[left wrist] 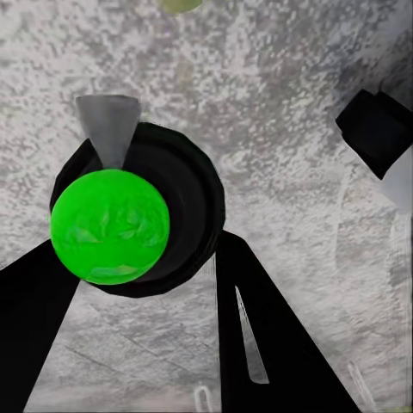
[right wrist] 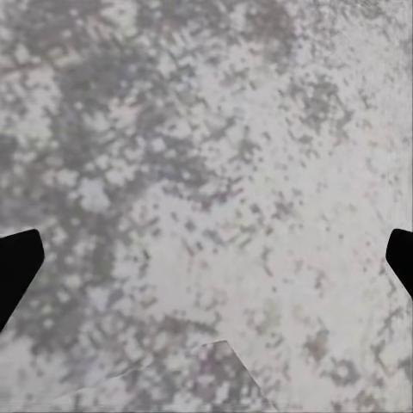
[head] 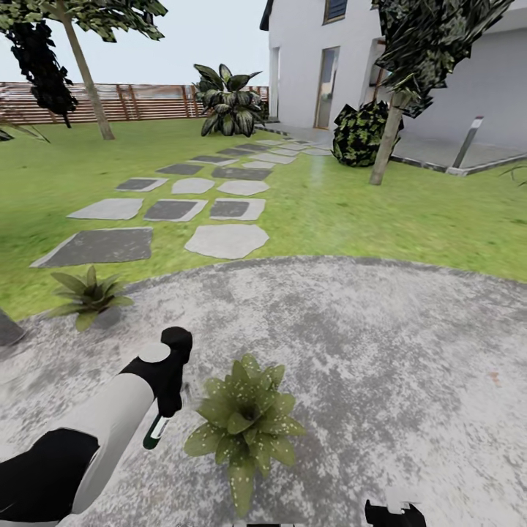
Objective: Pick up the pesticide atomizer in the garden and spray insectifuge to fully cover both potted plants in the garden.
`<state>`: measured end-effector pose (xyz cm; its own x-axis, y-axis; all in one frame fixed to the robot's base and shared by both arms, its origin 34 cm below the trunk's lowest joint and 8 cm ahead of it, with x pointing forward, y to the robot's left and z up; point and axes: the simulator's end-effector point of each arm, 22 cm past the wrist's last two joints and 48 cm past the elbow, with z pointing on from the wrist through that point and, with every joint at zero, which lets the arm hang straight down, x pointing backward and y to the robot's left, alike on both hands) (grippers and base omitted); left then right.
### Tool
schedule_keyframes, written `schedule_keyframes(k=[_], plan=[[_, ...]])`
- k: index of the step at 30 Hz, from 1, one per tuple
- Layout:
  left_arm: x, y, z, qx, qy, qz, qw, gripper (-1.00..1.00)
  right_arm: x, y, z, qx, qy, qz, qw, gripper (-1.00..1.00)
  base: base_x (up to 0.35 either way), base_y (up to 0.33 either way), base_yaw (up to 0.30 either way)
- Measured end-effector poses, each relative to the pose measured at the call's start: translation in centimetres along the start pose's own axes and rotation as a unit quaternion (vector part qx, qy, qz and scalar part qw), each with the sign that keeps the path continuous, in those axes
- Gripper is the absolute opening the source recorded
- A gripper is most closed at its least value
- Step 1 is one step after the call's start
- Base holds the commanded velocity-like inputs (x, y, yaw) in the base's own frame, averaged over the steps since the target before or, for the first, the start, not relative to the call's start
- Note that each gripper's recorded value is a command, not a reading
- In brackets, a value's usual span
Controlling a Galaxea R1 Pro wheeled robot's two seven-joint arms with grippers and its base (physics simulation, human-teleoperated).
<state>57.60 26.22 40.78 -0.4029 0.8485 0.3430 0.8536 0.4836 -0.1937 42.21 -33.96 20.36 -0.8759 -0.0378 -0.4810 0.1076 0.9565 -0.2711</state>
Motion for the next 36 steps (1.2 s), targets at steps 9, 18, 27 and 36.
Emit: schedule_keyframes(k=[9,18,27,36], plan=[[-0.6,-0.1,-0.4,-0.002,-0.006,0.0,1.0,-1.0,0.0,0.0,0.0,0.0,0.0,0.0,1.0,1.0,0.0,-0.24,0.017],[-1.3,-0.2,-0.9,-0.003,-0.012,0.004,0.9999,-1.0,0.0,0.0,0.0,0.0,0.0,0.0,1.0,1.0,0.0,-0.273,0.08],[-1.3,-0.1,-1.1,-0.006,-0.011,0.005,0.9999,-1.0,0.0,0.0,0.0,0.0,0.0,0.0,1.0,1.0,0.022,-0.252,0.271],[-1.5,-0.1,-1.2,-0.009,-0.009,0.01,0.9999,-1.0,0.0,0.0,0.0,0.0,0.0,0.0,1.0,1.0,0.114,-0.257,0.228]])
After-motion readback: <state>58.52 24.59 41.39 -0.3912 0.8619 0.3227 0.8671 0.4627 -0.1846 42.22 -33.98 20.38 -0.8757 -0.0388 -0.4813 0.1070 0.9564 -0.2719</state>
